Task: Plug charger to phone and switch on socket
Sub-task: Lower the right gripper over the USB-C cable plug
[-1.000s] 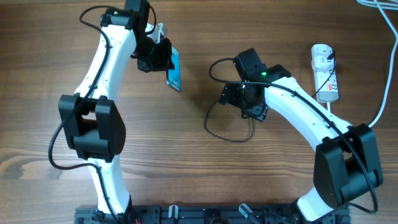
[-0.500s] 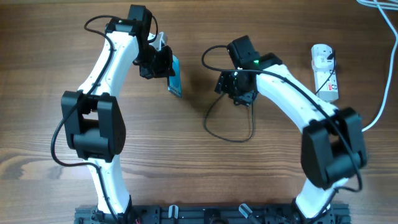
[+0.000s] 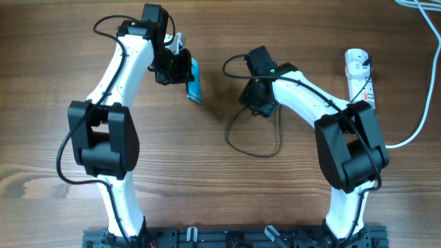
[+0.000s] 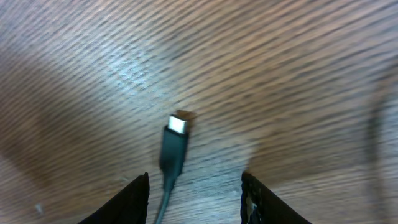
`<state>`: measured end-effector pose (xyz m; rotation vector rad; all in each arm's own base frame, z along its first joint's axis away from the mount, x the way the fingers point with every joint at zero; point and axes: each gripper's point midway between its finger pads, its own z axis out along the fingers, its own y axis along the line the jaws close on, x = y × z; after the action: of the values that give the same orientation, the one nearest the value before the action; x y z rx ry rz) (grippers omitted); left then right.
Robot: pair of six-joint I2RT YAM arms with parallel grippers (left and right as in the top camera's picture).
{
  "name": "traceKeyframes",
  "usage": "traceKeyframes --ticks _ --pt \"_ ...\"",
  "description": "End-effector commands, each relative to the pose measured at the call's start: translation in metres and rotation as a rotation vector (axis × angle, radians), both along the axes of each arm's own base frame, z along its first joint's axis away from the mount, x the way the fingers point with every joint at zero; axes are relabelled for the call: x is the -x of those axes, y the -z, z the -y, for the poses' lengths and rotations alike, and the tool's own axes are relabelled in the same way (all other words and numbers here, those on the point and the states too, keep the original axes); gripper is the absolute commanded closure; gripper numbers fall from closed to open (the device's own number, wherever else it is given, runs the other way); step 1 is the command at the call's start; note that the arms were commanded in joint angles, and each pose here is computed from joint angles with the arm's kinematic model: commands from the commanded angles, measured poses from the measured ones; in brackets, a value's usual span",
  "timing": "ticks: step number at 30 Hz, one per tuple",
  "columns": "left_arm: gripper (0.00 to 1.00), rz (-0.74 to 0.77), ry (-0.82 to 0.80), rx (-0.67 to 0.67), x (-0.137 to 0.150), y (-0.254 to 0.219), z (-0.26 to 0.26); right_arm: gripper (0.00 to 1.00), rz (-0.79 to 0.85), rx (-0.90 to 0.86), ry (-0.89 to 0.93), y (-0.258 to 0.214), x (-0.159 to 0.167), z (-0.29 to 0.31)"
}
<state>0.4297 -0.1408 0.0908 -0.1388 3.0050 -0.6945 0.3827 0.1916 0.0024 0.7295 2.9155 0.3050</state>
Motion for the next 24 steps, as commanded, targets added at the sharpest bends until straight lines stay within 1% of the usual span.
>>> traceKeyframes --ticks 1,2,3,8,12,14,17,20,23,24 --pt "0.96 0.001 -0.006 0.007 -0.001 0.001 0.0 0.5 0.007 -0.012 0.004 0.007 -0.005 -0.008" --pt "0.96 0.001 -0.006 0.006 -0.001 0.001 0.0 0.5 0.009 -0.009 0.005 0.007 -0.006 -0.007" --pt "0.96 0.001 -0.006 0.006 -0.001 0.001 0.0 0.53 0.007 0.008 0.013 0.008 -0.005 -0.004" --pt "0.96 0.001 -0.01 0.007 -0.002 0.001 0.0 0.57 -0.023 0.046 0.034 0.01 0.003 0.003" --pt "0.96 0.0 -0.01 0.007 -0.001 0.001 0.0 0.57 -0.049 0.069 0.015 0.012 0.013 0.001" --pt "0.96 0.001 -0.01 0.007 -0.002 0.001 0.0 0.54 -0.104 0.099 0.017 0.014 0.027 0.008" --pt "0.96 0.0 -0.01 0.007 -0.001 0.001 0.0 0.53 -0.19 0.139 0.041 0.015 0.047 0.018" --pt "0.96 -0.006 -0.023 0.008 -0.002 0.001 0.0 0.53 -0.174 0.005 -0.031 0.006 0.039 -0.009" --pt "0.96 -0.006 -0.023 0.008 -0.002 0.001 0.0 0.52 -0.067 -0.044 -0.054 -0.025 0.005 -0.027" --pt "0.96 -0.006 -0.023 0.008 -0.002 0.001 0.0 0.5 -0.031 -0.034 -0.043 -0.032 -0.005 -0.027"
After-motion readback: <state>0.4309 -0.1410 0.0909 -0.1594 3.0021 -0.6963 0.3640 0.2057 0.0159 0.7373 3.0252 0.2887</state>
